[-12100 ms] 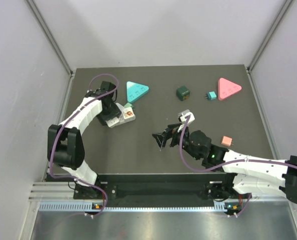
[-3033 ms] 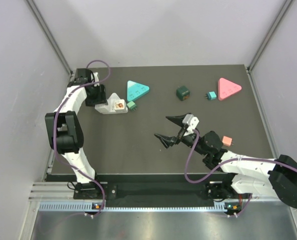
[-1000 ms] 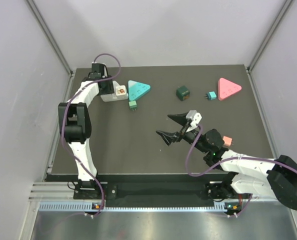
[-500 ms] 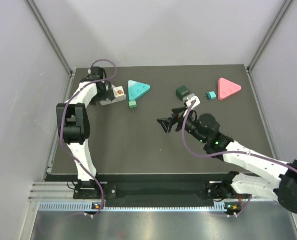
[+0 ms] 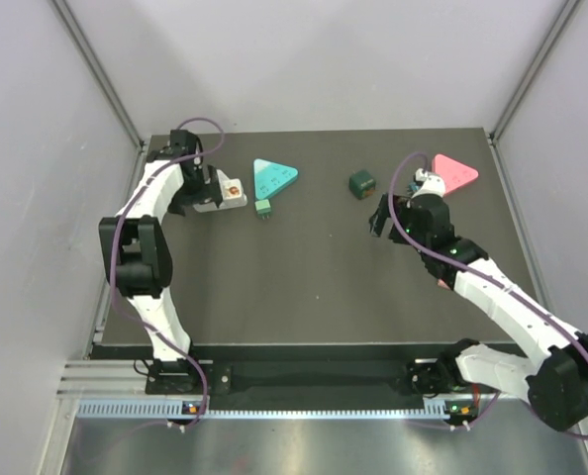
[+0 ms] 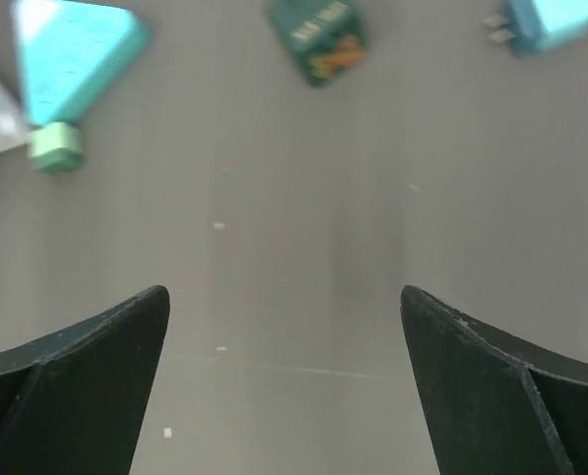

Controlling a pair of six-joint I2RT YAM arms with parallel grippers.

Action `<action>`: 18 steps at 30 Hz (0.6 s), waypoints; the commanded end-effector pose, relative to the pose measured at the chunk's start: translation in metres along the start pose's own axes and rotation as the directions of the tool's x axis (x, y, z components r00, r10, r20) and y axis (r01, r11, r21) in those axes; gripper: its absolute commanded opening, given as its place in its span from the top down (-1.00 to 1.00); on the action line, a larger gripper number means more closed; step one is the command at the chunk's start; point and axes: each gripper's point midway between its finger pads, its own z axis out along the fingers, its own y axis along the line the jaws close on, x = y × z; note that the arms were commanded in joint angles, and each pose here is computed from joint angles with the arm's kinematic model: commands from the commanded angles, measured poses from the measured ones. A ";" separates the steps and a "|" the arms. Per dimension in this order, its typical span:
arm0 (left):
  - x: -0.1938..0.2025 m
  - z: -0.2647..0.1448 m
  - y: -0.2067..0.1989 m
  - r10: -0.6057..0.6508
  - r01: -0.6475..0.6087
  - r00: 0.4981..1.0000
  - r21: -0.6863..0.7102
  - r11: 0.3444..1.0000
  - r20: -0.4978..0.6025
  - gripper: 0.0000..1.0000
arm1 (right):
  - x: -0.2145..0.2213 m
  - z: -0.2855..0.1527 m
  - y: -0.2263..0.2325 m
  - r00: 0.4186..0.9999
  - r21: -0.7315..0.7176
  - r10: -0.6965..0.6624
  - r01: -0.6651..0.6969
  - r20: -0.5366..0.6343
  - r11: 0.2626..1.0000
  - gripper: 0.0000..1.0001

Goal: Insert the plug

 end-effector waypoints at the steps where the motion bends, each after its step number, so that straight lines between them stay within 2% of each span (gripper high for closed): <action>1: -0.027 -0.038 -0.008 0.002 -0.008 0.995 0.062 0.998 0.100 -0.97 | -0.018 -0.002 -0.015 1.000 0.060 0.025 -0.025 0.004 0.998 -0.99; 5: -0.033 -0.061 -0.011 -0.006 -0.007 0.988 0.085 0.996 0.152 -0.89 | -0.033 0.011 -0.054 0.999 0.185 0.039 -0.042 0.020 0.982 -0.99; 7: -0.032 -0.084 -0.021 0.003 -0.032 0.978 0.137 0.990 0.208 -0.76 | -0.058 0.017 -0.083 0.994 0.250 0.093 -0.105 0.060 0.963 -1.00; 9: -0.025 -0.097 -0.039 0.027 -0.075 0.968 0.185 0.980 0.249 -0.71 | -0.062 0.037 -0.105 0.994 0.313 0.102 -0.108 0.034 0.943 -1.00; 10: -0.020 -0.121 -0.061 0.061 -0.133 0.950 0.222 0.966 0.305 -0.69 | -0.086 0.041 -0.114 0.991 0.334 0.112 -0.130 0.074 0.934 -0.99; 11: -0.015 -0.129 -0.074 0.083 -0.170 0.939 0.241 0.956 0.334 -0.67 | -0.081 0.058 -0.127 0.991 0.380 0.124 -0.133 0.047 0.916 -0.98; 12: 0.000 -0.145 -0.102 0.129 -0.247 0.917 0.282 0.927 0.378 -0.67 | -0.104 0.064 -0.127 0.988 0.382 0.128 -0.152 0.087 0.911 -0.96; 13: 0.008 -0.150 -0.116 0.157 -0.289 0.904 0.299 0.909 0.397 -0.67 | -0.097 0.081 -0.141 0.988 0.419 0.141 -0.153 0.058 0.895 -0.95; 15: 0.030 -0.157 -0.143 0.210 -0.366 0.883 0.334 0.869 0.421 -0.67 | -0.124 0.093 -0.153 0.985 0.458 0.136 -0.172 0.110 0.872 -0.95; 17: 0.049 -0.161 -0.157 0.225 -0.396 0.882 0.392 0.830 0.414 -0.65 | -0.124 0.114 -0.178 0.988 0.515 0.123 -0.156 0.097 0.843 -0.96; 18: 0.057 -0.164 -0.165 0.237 -0.416 0.877 0.416 0.808 0.418 -0.65 | -0.140 0.119 -0.182 0.986 0.521 0.114 -0.161 0.121 0.838 -0.96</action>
